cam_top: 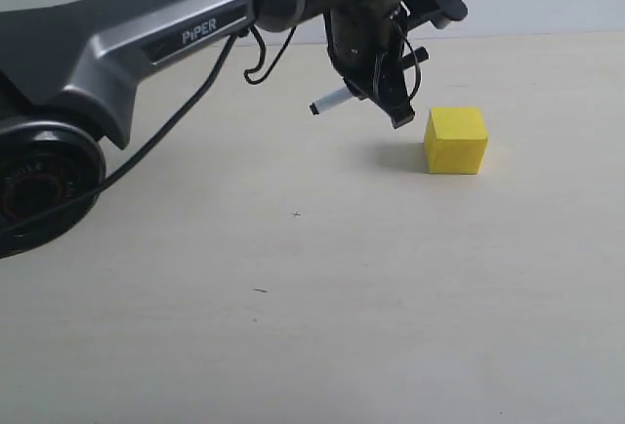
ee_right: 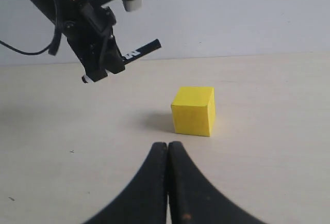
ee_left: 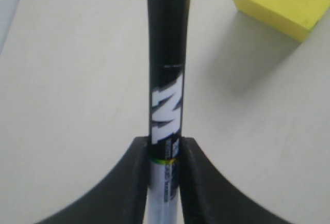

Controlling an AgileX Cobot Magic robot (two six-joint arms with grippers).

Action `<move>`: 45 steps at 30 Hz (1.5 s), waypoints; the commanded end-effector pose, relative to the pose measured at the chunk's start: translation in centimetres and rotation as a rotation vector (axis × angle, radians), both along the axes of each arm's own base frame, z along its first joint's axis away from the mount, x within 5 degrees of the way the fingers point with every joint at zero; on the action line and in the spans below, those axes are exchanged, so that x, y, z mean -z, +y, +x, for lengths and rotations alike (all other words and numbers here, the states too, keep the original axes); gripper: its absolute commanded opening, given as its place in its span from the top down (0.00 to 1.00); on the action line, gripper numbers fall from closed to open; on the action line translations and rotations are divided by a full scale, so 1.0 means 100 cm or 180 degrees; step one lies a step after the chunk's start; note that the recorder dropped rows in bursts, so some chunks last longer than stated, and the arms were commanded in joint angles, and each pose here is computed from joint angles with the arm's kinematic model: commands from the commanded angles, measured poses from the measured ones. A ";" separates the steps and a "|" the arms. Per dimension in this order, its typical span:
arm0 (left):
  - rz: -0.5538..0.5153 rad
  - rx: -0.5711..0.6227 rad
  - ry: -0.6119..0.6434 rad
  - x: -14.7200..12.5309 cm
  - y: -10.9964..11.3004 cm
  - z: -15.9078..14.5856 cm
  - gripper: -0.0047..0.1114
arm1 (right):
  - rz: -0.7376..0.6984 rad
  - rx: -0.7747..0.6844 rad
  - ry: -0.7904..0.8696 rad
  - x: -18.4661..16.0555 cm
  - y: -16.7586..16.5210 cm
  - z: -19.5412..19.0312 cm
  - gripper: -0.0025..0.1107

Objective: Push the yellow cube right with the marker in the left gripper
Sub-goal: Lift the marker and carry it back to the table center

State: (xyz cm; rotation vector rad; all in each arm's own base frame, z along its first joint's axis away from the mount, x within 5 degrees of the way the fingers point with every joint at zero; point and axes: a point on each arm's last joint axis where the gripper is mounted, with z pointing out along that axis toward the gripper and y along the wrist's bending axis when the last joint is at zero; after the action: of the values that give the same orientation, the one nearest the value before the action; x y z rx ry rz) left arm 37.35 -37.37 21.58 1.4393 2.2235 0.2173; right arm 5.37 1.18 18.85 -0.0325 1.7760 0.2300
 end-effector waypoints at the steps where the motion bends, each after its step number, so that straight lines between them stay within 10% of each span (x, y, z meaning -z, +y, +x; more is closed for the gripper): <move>1: -0.0251 -0.0447 0.0403 -0.013 0.012 -0.005 0.96 | -0.0012 -0.0001 -0.0026 0.001 0.000 0.000 0.98; 10: -0.0153 -0.0844 0.0785 -0.007 0.036 -0.037 0.96 | -0.0012 -0.0001 -0.0026 0.001 0.000 0.000 0.98; 17: -0.1080 -0.1277 0.0322 -0.027 0.087 -0.077 0.96 | -0.0012 -0.0001 -0.0026 0.001 0.000 0.000 0.98; 21: -0.1959 -0.1778 0.0444 0.013 0.124 -0.117 0.96 | -0.0012 -0.0001 -0.0026 0.001 0.000 0.000 0.98; 28: -0.1917 -0.2491 0.0801 0.043 0.140 -0.130 0.96 | -0.0012 -0.0001 -0.0026 0.001 0.000 0.000 0.98; 45: -0.1527 -0.3138 0.1103 0.074 0.088 -0.068 0.96 | -0.0012 -0.0001 -0.0026 0.001 0.000 0.000 0.98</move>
State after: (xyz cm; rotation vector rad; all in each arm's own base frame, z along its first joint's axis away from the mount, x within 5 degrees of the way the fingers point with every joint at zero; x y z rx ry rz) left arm 29.83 -28.13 14.54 0.0856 2.7966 -0.2733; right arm 5.37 1.18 18.85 -0.0325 1.7760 0.2300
